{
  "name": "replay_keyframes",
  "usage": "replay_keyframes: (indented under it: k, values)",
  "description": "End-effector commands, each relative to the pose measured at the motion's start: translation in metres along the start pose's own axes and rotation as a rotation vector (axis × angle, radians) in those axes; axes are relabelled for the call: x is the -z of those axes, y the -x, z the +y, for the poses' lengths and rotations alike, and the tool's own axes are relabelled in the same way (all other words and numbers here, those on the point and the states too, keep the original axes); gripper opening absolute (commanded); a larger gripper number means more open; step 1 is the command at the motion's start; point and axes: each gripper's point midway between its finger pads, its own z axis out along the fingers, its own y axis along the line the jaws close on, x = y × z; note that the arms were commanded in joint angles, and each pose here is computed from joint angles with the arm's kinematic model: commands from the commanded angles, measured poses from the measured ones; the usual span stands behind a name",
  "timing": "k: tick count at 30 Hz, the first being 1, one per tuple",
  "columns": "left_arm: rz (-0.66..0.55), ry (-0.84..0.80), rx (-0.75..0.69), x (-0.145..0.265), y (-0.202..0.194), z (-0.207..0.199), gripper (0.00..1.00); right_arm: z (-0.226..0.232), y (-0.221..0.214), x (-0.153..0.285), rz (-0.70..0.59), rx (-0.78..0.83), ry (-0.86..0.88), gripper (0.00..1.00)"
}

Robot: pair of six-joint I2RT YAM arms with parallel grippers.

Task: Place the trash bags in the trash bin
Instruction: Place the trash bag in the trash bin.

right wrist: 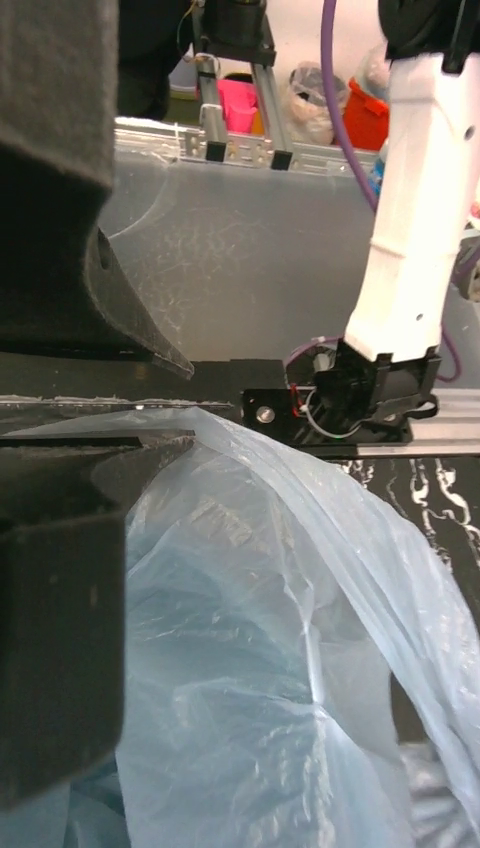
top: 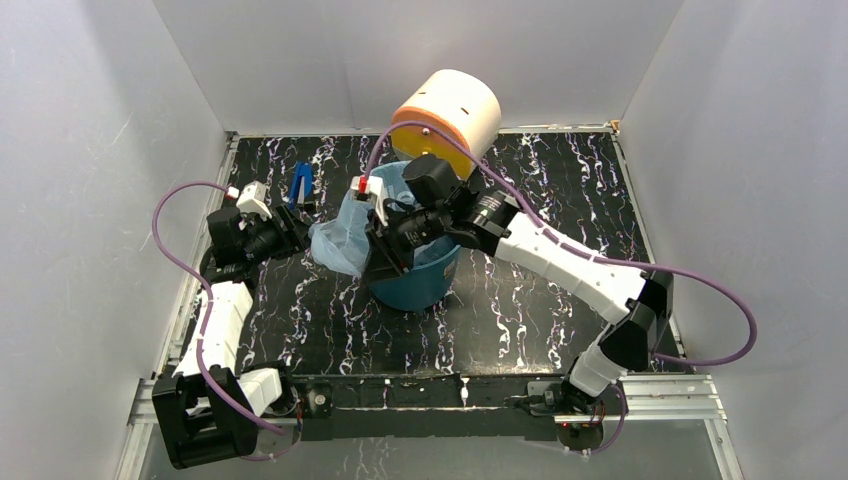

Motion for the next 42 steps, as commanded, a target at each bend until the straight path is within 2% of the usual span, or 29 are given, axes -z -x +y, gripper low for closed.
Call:
replay_keyframes:
  k: [1, 7, 10, 14, 17, 21, 29, 32, 35, 39, 42]
  values:
    - [-0.013, -0.002, -0.008, 0.001, 0.004, -0.001, 0.57, -0.011, -0.021, -0.008, 0.089, -0.039, -0.047, 0.37]
    - [-0.004, -0.001, 0.004, 0.0, 0.001, 0.0, 0.58, -0.014, -0.026, -0.013, 0.17, -0.095, -0.058, 0.5]
    - [-0.005, 0.002, 0.006, -0.001, 0.002, 0.001, 0.58, 0.004, -0.015, -0.011, 0.149, -0.071, 0.018, 0.55]
    - [-0.033, 0.034, -0.005, 0.002, 0.007, 0.005, 0.58, 0.021, -0.002, -0.002, 0.11, -0.025, 0.04, 0.57]
    - [-0.043, 0.131, -0.019, 0.009, 0.008, 0.018, 0.65, 0.023, -0.006, 0.003, 0.106, -0.007, 0.027, 0.6]
    - [-0.123, 0.343, -0.024, 0.031, 0.022, 0.044, 0.67, 0.014, -0.022, 0.005, 0.148, -0.026, -0.025, 0.63]
    - [-0.135, 0.554, 0.022, 0.051, 0.028, 0.072, 0.7, 0.001, -0.032, -0.001, 0.207, -0.068, -0.069, 0.64]
    - [-0.172, 0.54, 0.041, 0.059, 0.053, 0.055, 0.72, 0.0, -0.033, 0.0, 0.223, -0.065, -0.092, 0.65]
    - [-0.15, 0.417, 0.038, 0.056, 0.069, 0.024, 0.73, 0.002, -0.034, 0.003, 0.237, -0.062, -0.087, 0.66]
    - [-0.046, 0.216, 0.058, 0.047, 0.057, -0.013, 0.73, 0.001, -0.036, 0.004, 0.244, -0.04, -0.092, 0.67]
    - [-0.009, 0.16, 0.063, 0.05, 0.052, -0.026, 0.73, -0.002, -0.035, 0.004, 0.244, -0.051, -0.115, 0.67]
